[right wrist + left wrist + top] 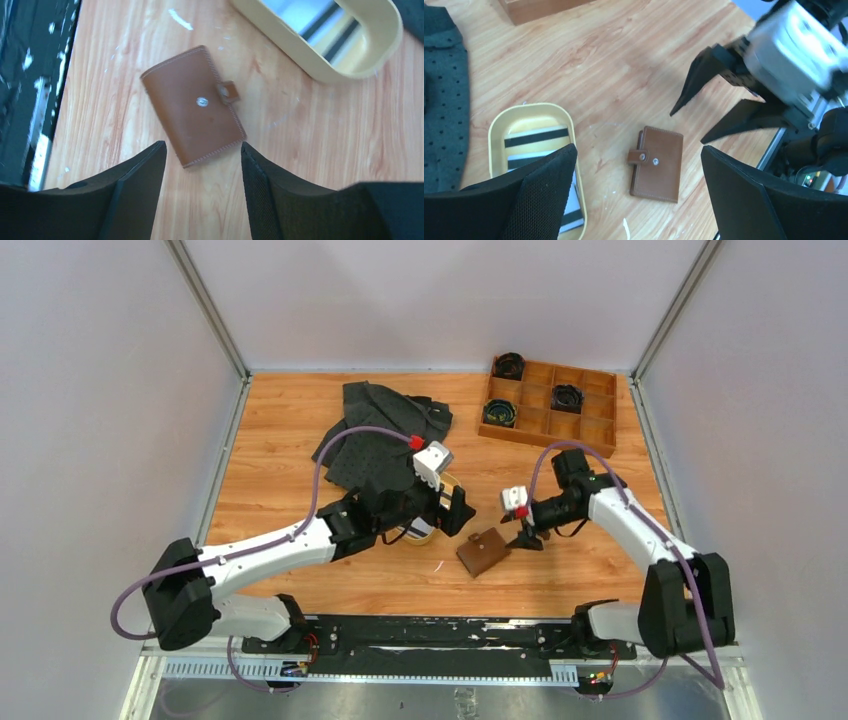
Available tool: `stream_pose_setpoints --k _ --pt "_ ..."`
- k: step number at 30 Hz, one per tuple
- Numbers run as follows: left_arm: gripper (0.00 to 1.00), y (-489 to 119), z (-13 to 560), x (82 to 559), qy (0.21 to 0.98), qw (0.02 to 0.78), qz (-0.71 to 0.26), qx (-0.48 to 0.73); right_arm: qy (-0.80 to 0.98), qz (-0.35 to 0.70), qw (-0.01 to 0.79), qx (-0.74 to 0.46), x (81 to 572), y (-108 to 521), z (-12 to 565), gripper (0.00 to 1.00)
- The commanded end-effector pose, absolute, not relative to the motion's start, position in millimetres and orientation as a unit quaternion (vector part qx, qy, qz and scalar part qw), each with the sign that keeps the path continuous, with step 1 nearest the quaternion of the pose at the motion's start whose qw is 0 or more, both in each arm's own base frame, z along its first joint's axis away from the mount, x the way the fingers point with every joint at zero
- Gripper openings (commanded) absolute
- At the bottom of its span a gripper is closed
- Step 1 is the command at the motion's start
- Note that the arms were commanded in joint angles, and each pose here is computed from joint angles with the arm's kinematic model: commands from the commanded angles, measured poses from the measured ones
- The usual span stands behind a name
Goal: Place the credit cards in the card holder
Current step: Close the card holder at the center of the board.
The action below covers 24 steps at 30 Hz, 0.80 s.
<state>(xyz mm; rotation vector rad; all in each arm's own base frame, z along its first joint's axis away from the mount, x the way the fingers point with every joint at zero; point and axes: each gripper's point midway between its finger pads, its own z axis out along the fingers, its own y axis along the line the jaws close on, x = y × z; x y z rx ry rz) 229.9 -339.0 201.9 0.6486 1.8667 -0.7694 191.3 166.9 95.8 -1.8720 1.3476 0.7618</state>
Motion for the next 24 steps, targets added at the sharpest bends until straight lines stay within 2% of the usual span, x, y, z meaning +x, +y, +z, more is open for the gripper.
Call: stream_pose_setpoints --k 1,5,7,12,17,24 --pt "1.00 -353.6 195.9 232.3 0.762 0.466 -0.361 0.269 0.660 0.413 0.316 -0.542 207.3 161.5 119.5 0.55" --pt "0.84 -373.9 169.4 223.3 0.775 0.417 -0.375 0.293 0.717 0.502 0.230 -0.426 219.7 156.2 105.5 0.39" --pt "0.83 -381.1 152.2 219.3 0.779 0.418 -0.347 0.314 0.724 0.531 0.193 -0.396 221.0 156.8 101.2 0.39" --pt "0.80 -388.3 129.2 218.7 0.789 0.432 -0.256 0.356 0.729 0.557 0.153 -0.367 220.0 158.7 90.1 0.51" --pt "0.73 -383.1 104.3 228.0 0.824 0.396 -0.170 0.368 0.758 0.527 0.136 -0.360 223.1 158.6 64.8 0.51" --pt "0.66 -382.8 91.8 235.8 0.837 0.384 -0.122 0.371 0.800 0.469 0.123 -0.353 228.9 154.5 40.8 0.49"
